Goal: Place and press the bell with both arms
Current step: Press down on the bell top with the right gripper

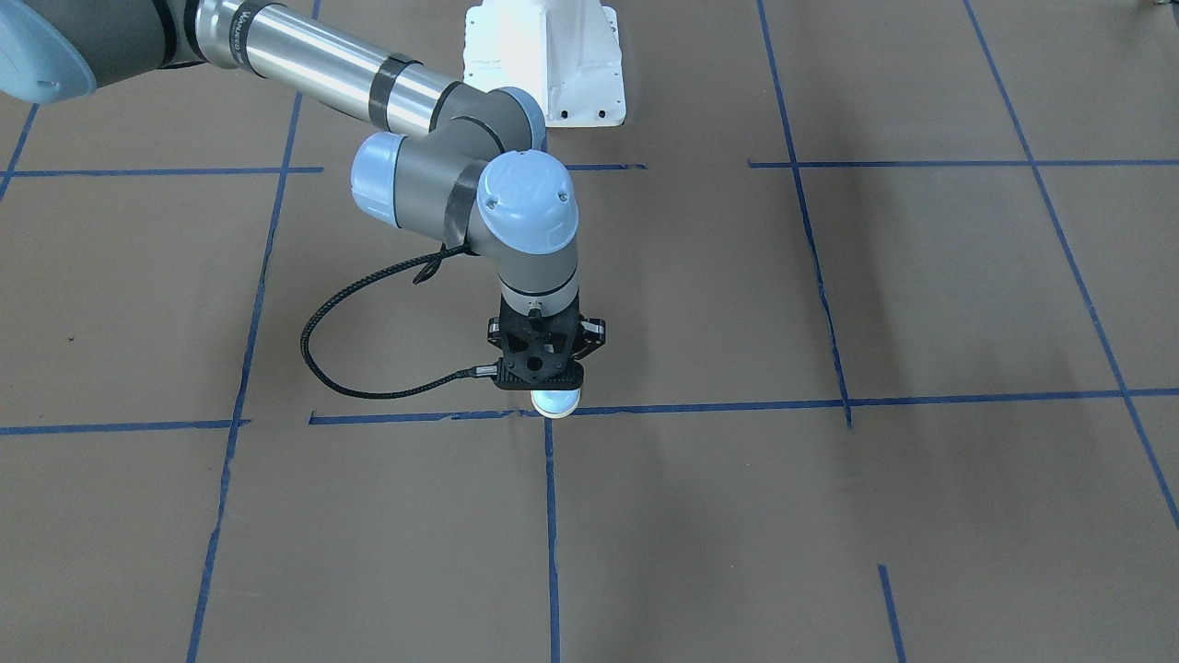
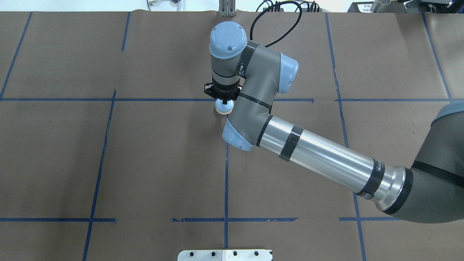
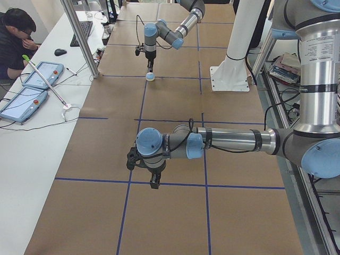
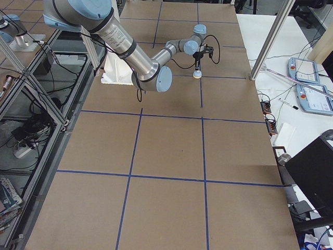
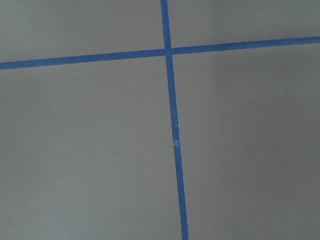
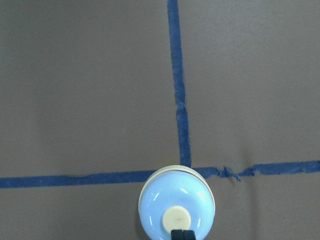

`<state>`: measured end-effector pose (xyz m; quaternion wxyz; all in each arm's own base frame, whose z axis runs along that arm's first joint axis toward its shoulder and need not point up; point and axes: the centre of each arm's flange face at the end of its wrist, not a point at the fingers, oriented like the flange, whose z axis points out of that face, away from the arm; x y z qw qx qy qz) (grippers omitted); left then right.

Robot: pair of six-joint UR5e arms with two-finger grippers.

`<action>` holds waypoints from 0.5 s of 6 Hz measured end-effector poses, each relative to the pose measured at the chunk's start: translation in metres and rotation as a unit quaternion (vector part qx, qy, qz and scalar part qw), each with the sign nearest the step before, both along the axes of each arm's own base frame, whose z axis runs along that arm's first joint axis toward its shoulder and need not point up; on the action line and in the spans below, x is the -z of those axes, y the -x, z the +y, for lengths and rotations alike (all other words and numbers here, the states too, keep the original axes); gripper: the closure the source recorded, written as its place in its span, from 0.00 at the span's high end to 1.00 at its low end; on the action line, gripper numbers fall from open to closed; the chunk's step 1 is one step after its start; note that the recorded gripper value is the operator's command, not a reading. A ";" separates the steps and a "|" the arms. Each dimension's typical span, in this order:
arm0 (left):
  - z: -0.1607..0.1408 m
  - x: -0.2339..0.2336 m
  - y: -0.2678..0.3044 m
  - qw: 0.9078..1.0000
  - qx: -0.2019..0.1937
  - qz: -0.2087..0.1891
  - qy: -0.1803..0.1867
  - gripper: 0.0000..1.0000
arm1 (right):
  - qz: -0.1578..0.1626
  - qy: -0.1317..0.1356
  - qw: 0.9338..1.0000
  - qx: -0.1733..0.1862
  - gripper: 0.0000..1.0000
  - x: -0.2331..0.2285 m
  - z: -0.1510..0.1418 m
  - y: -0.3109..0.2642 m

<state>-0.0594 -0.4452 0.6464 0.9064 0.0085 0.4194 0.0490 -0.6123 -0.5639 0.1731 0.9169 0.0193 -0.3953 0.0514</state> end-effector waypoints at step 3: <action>0.000 0.000 -0.001 1.000 0.000 0.005 0.001 1.00 | 0.005 0.001 1.000 0.001 0.03 -0.007 0.000 0.006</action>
